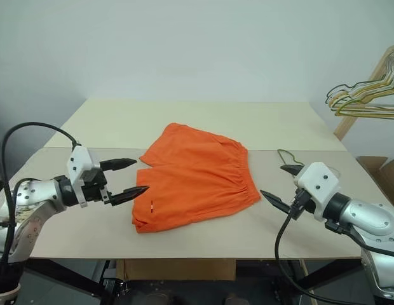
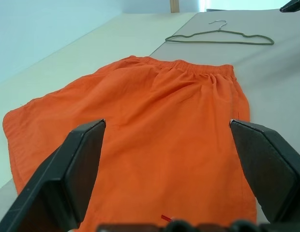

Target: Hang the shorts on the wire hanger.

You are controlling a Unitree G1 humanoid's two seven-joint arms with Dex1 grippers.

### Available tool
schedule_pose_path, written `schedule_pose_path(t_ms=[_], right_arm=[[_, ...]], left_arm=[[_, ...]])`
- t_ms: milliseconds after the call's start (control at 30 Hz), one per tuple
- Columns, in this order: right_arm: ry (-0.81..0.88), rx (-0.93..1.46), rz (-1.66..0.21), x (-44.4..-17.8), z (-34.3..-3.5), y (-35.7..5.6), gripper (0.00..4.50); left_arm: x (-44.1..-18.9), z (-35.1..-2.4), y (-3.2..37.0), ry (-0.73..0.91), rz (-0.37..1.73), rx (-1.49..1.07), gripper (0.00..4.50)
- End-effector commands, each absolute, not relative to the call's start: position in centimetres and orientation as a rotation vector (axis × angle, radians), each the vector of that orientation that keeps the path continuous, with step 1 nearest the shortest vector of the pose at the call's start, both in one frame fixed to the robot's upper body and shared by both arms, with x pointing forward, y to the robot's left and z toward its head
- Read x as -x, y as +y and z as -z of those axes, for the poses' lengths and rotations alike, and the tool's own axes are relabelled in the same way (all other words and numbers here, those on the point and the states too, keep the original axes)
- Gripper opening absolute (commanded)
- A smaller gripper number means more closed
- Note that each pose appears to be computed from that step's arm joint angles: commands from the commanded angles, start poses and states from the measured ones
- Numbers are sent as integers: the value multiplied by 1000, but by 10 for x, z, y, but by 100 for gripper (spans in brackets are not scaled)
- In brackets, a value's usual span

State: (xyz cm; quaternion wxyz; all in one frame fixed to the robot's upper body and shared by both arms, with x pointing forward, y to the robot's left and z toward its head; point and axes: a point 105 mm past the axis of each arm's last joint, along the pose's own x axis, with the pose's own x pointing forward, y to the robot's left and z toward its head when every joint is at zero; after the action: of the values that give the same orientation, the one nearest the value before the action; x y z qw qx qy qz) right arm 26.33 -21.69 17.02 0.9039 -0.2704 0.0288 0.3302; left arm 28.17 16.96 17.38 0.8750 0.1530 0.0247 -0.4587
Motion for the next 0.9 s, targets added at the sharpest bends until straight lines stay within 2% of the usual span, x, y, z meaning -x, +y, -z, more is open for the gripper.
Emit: schedule_pose_path(t_ms=[33, 367, 633, 900], right_arm=[[16, 591, -685, -264, -181, -214, 450], [11, 598, -687, -264, -181, -212, 450], [41, 1168, -830, -270, -151, -216, 450], [18, 1352, -933, -281, -124, -206, 450]], left_arm=[[-282, -189, 171, 3, 958, -324, 446], [-278, -188, 167, 19, 988, -336, 446], [-274, -191, 164, 6, 1012, -316, 446], [-275, -191, 162, 3, 1013, -310, 446]])
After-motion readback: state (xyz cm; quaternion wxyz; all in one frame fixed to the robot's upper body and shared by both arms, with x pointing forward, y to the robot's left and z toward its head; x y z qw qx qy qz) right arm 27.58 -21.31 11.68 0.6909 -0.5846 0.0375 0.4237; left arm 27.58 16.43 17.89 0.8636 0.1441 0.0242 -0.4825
